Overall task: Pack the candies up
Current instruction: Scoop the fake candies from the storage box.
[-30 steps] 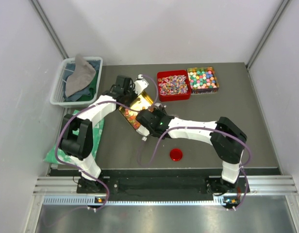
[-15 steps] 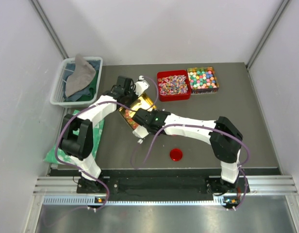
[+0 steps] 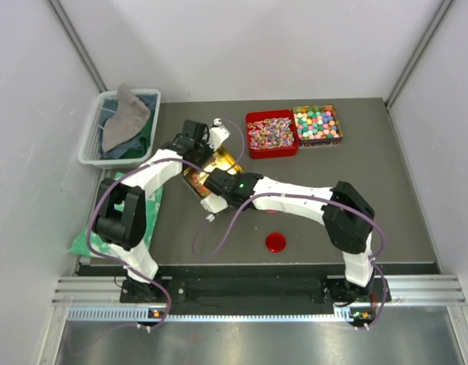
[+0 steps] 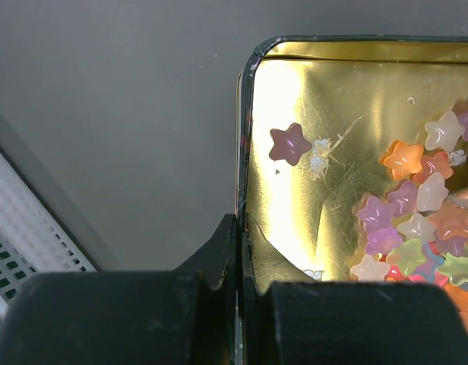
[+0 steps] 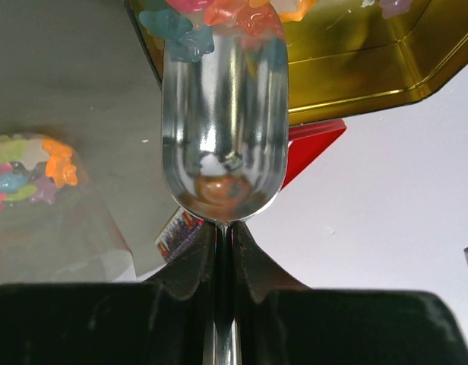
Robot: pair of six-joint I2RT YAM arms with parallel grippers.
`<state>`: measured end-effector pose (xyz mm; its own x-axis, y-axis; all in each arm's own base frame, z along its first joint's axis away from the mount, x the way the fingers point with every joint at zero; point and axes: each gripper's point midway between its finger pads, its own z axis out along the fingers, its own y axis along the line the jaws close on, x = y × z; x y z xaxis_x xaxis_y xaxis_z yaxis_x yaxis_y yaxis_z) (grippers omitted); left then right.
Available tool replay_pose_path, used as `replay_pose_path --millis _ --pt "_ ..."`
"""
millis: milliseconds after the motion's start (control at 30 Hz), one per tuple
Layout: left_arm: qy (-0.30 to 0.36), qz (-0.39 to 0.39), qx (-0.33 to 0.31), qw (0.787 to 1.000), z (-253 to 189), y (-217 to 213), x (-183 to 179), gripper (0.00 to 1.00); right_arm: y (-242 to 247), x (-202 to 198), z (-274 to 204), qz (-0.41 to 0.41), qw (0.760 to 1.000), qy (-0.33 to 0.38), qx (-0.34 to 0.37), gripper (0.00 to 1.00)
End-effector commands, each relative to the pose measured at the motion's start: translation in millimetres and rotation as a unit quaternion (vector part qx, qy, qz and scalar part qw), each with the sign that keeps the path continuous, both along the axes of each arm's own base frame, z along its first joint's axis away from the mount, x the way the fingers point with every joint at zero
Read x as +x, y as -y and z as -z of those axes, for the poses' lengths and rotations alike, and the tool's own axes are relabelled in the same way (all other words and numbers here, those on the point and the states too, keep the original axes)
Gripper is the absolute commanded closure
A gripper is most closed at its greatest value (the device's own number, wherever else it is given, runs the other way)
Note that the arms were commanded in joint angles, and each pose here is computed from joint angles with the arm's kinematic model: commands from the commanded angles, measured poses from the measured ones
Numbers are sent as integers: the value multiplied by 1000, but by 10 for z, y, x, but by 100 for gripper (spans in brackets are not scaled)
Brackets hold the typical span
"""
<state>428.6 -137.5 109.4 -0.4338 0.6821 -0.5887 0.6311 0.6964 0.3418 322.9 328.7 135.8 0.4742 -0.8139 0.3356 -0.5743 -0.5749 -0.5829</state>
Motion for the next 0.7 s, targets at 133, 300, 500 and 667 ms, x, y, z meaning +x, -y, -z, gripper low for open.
replay_pose_path --millis 133,300,500,667 --pt "92 -25 -59 994 -500 136 341 100 -300 -100 377 -60 997 -32 37 100" --pt "95 -20 -57 994 -509 140 349 100 -211 -114 477 -77 996 -38 11 100" --pt "91 -16 -59 994 -462 154 331 100 -308 -239 429 -39 988 -134 59 100" --pt "94 -10 -60 994 -442 168 332 100 -341 -261 434 -56 987 -130 80 100"
